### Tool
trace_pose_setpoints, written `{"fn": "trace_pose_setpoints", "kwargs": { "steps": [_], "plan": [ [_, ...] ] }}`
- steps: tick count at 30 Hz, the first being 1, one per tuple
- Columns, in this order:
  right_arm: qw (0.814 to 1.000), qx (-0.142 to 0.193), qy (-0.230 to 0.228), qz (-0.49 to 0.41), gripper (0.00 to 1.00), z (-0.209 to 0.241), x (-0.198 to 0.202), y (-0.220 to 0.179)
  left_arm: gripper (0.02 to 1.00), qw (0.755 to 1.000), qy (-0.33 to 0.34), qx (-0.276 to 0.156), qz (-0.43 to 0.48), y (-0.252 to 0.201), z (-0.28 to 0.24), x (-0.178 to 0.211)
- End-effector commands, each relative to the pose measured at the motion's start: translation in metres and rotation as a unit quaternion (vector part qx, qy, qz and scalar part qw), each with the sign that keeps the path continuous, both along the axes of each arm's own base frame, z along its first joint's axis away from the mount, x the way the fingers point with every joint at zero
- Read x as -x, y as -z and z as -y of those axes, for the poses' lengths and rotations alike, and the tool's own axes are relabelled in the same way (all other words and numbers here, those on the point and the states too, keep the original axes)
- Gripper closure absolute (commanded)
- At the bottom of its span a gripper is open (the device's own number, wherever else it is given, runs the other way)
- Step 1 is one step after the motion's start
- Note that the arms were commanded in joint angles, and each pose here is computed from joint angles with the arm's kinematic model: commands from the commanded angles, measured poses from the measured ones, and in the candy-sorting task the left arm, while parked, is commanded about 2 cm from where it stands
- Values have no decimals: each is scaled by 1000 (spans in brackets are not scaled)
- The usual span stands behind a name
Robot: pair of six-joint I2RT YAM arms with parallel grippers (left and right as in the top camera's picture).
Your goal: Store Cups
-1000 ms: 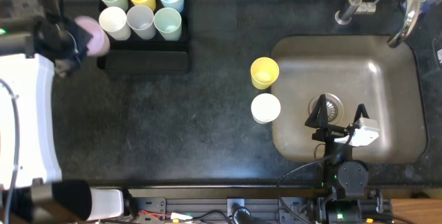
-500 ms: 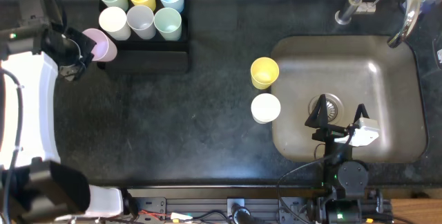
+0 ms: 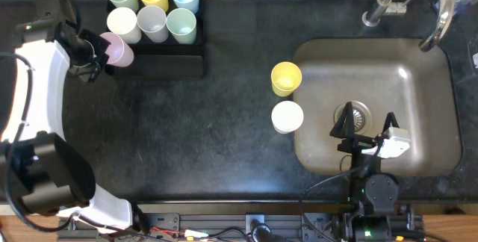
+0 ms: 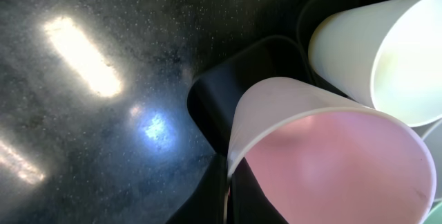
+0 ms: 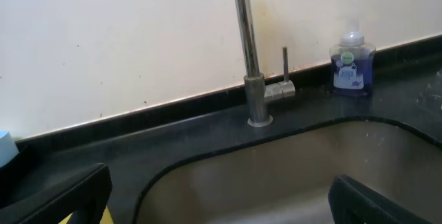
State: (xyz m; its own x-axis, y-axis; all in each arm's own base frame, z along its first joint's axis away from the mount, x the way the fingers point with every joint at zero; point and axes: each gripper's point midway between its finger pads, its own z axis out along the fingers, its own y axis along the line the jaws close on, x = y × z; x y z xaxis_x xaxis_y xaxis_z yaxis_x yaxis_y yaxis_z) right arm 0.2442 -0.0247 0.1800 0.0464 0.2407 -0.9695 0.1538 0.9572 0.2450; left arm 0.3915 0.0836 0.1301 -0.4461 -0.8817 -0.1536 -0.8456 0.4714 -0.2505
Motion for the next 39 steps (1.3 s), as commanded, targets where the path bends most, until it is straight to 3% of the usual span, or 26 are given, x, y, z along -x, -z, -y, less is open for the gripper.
{"fn": "trace_pose_setpoints", "kwargs": {
  "steps": [1,39],
  "plan": [
    [1000,-2,1,2,3,1,0,3,982,1000,-10,3,-5,7,-3,-2],
    [1000,-2,1,2,3,1,0,3,982,998,0,-15,-59,46,0,-3]
  ]
}}
